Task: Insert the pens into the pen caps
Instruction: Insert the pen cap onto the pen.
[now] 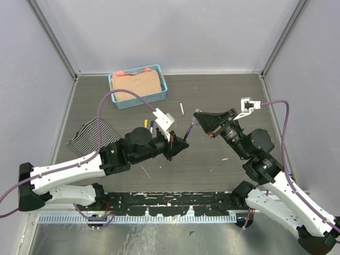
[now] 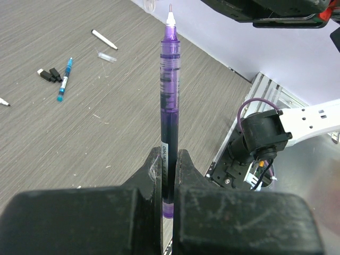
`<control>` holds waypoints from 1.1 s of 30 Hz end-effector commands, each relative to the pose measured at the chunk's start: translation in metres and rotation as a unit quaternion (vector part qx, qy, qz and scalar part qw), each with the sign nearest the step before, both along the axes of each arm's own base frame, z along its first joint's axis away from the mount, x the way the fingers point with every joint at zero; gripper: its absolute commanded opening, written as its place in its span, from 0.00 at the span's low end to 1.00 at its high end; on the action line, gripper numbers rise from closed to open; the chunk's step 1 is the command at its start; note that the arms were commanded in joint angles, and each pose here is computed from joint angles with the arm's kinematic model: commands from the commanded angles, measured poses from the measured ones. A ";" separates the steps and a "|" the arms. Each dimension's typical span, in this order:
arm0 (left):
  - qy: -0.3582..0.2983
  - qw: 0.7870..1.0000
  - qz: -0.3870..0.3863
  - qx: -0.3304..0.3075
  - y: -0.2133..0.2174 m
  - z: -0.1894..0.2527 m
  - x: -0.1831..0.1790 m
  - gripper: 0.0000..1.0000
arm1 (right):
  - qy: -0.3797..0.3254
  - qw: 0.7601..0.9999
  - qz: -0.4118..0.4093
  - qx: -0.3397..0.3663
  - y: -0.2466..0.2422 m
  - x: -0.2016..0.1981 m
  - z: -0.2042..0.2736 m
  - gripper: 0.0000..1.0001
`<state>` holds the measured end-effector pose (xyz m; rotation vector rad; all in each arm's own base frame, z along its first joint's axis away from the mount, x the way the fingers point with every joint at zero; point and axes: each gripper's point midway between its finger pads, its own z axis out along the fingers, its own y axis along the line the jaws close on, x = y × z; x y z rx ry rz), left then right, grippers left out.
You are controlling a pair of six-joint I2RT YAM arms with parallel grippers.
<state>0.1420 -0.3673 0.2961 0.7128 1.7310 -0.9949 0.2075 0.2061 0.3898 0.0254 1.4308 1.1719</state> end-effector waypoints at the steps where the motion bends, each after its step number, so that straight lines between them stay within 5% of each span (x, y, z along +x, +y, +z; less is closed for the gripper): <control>1: -0.018 0.999 0.000 -0.035 -0.004 0.028 0.001 0.00 | -0.036 0.999 0.009 0.012 -0.002 -0.008 0.026 0.00; 33: -0.015 0.999 0.009 -0.034 -0.006 0.025 0.005 0.00 | -0.044 0.999 0.011 0.011 -0.006 -0.014 0.027 0.00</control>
